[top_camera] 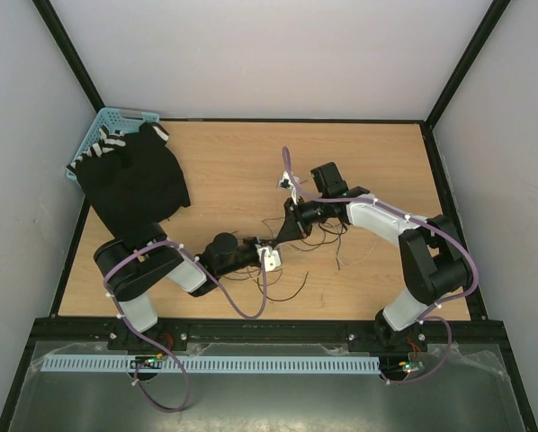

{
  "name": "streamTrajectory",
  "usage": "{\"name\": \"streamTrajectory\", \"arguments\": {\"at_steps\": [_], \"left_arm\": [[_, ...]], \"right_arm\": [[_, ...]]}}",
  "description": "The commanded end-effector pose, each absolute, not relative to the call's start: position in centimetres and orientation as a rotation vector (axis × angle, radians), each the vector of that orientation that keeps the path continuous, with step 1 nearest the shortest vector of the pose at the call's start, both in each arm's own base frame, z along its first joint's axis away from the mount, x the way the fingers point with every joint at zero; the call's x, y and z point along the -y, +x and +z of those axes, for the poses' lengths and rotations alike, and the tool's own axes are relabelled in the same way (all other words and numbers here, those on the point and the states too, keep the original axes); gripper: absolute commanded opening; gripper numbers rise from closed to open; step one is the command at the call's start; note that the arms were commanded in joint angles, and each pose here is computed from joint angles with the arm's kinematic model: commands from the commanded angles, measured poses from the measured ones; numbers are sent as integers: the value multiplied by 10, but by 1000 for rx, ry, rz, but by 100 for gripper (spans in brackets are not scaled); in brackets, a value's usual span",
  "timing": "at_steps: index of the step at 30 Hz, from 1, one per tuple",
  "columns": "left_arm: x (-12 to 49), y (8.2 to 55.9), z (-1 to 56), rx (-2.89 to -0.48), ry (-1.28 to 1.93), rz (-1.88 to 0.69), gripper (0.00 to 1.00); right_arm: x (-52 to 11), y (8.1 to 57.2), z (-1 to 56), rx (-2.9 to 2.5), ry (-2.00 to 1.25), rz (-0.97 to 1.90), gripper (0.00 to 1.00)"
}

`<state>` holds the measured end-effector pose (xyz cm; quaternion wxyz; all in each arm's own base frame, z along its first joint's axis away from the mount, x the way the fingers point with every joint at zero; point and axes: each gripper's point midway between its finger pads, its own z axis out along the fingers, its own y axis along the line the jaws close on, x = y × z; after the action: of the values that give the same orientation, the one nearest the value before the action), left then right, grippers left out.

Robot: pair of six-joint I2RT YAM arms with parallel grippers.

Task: Zip-tie the wires
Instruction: Tie the cable at the center of the board.

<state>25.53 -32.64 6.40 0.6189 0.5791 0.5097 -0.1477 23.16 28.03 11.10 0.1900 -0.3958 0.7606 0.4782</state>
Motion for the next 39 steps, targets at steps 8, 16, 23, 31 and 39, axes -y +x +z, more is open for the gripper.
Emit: {"name": "streamTrajectory", "arguments": {"at_steps": [8,16,23,31,39], "left_arm": [[336,251,75,-1107,1328,-333,0],[335,249,76,-1104,1328,-338,0],[337,248,73,-1112,1330,-354,0],[338,247,70,-1120,1332,-367,0],[337,246,65,-1136,1334,-378,0]], "right_arm": [[-290,249,135,-2074,-1108,1319,0],[-293,267,150,-2044,-1085,1278,0],[-294,276,159,-2028,-1069,1265,0],[-294,283,170,-2008,-1054,1251,0],[-294,287,177,-1991,-1043,1239,0]]}}
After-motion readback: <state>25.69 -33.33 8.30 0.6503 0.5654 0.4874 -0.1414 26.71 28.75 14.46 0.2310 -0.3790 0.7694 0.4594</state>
